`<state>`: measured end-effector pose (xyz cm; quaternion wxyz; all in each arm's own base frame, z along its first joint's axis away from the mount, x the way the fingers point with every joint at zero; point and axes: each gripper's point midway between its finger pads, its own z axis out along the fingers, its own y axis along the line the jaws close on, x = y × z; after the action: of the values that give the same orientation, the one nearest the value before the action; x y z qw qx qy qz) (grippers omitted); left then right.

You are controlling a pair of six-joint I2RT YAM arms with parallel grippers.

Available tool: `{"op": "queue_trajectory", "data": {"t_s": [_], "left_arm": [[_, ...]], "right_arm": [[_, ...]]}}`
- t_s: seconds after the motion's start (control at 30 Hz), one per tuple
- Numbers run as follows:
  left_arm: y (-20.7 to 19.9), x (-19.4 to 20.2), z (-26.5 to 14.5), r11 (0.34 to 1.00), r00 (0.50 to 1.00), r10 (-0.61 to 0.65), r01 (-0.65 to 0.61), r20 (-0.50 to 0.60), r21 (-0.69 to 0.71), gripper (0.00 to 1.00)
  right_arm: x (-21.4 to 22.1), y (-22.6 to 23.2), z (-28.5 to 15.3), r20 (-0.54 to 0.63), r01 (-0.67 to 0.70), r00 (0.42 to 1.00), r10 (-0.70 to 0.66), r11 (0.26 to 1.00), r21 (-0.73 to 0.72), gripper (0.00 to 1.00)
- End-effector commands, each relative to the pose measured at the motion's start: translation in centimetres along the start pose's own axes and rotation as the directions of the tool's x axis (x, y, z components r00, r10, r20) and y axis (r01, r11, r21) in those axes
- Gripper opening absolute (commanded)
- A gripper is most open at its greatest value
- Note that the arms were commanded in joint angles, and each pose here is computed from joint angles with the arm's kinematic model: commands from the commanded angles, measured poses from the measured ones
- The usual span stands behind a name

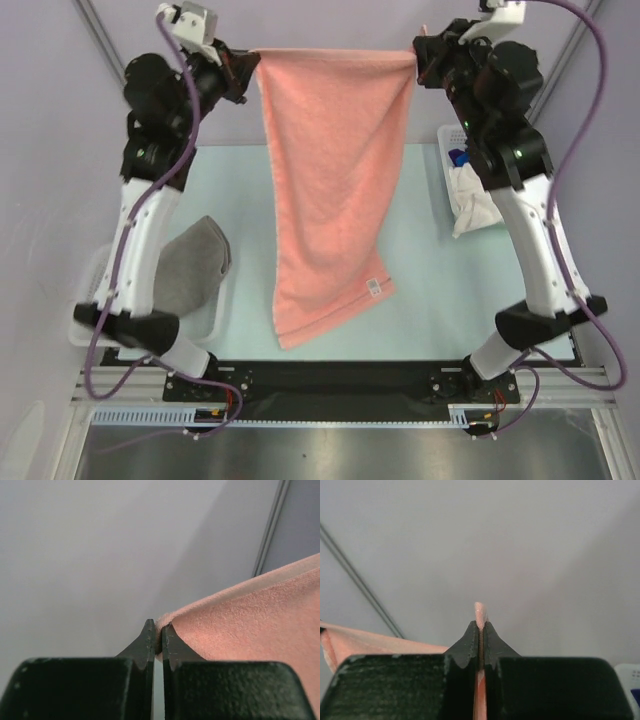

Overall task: Fold and stack the towels
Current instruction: Flatten out the crumpled towel

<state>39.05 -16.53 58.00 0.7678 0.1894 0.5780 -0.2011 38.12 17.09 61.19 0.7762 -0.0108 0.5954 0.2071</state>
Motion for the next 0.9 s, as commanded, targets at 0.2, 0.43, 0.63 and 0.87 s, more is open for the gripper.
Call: {"op": "queue_trajectory", "data": {"t_s": [0.2,0.43,0.63,0.87], "left_arm": [[6.8,7.2,7.0,0.988,0.988,-0.152,0.150,-0.035,-0.038,0.00],[11.0,13.1,10.9,0.973,0.976,-0.204,0.193,-0.081,-0.125,0.00],[12.5,16.1,12.2,0.965,0.966,-0.238,0.223,-0.097,-0.140,0.00],[12.2,23.7,11.4,0.950,0.932,-0.298,0.269,-0.204,-0.160,0.00]], "right_arm": [[7.0,-6.6,8.8,-0.055,-0.107,0.993,0.106,0.994,-0.005,0.00],[12.2,-10.7,13.0,-0.061,-0.135,0.989,0.136,0.991,0.020,0.00],[18.3,-13.8,16.5,-0.122,-0.157,0.979,0.164,0.986,0.064,0.00],[24.2,-16.1,15.6,-0.197,-0.179,0.959,0.203,0.975,0.132,0.00]]}}
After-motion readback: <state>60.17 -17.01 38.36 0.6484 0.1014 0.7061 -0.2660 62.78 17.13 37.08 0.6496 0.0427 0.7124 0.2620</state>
